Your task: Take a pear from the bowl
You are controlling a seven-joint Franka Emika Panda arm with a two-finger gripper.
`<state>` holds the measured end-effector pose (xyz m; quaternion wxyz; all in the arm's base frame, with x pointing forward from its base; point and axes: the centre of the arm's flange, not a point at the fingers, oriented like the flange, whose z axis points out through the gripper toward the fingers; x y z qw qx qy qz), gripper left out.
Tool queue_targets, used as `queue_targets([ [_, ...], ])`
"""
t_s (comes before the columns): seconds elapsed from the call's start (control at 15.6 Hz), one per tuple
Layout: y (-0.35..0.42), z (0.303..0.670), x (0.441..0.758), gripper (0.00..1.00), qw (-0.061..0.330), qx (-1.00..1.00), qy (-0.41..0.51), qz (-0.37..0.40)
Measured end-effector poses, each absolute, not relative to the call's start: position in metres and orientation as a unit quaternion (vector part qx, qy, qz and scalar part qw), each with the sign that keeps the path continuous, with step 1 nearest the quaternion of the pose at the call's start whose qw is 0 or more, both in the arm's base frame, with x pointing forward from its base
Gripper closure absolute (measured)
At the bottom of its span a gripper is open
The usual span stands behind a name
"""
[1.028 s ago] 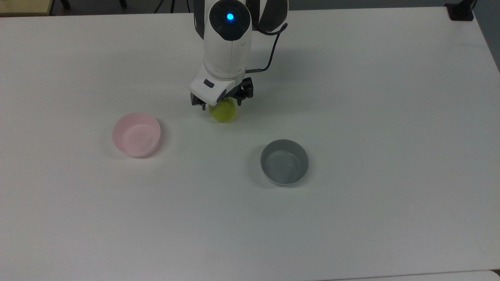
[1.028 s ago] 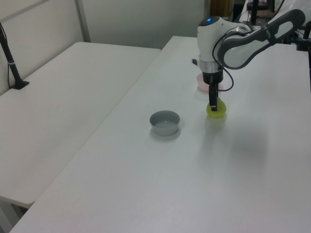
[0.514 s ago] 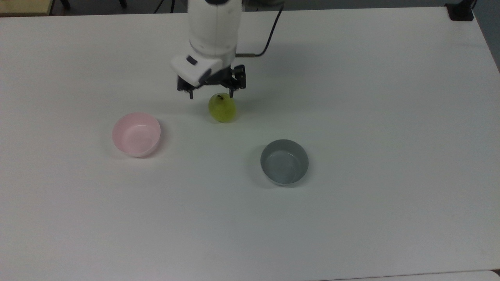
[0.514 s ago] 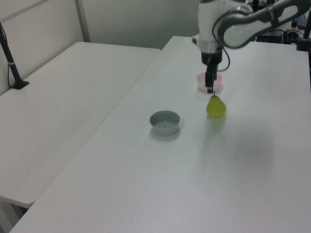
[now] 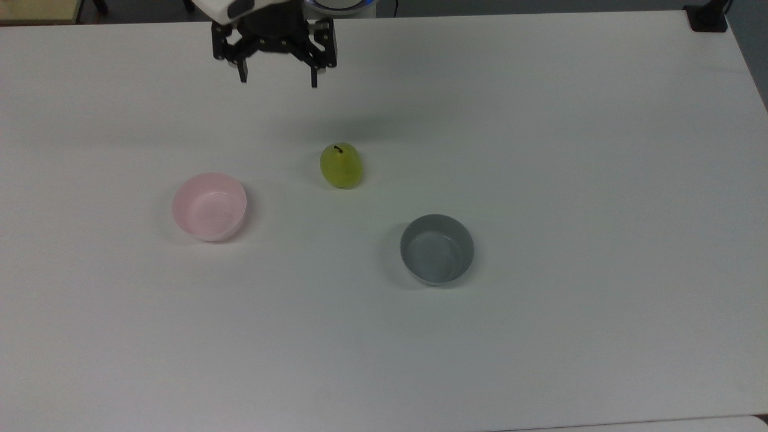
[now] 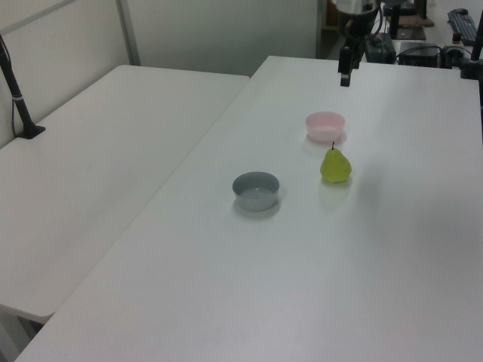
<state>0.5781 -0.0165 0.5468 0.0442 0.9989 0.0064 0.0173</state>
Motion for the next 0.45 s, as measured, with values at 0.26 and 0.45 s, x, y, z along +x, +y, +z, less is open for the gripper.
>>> queue_targets([
  [0.26,-0.0226,0.5535,0.572,0.0,0.044,0.999,0.0,0.014],
  [0.45,-0.0261,0.5526,0.5716,0.0,0.041,0.999,-0.008,0.013],
])
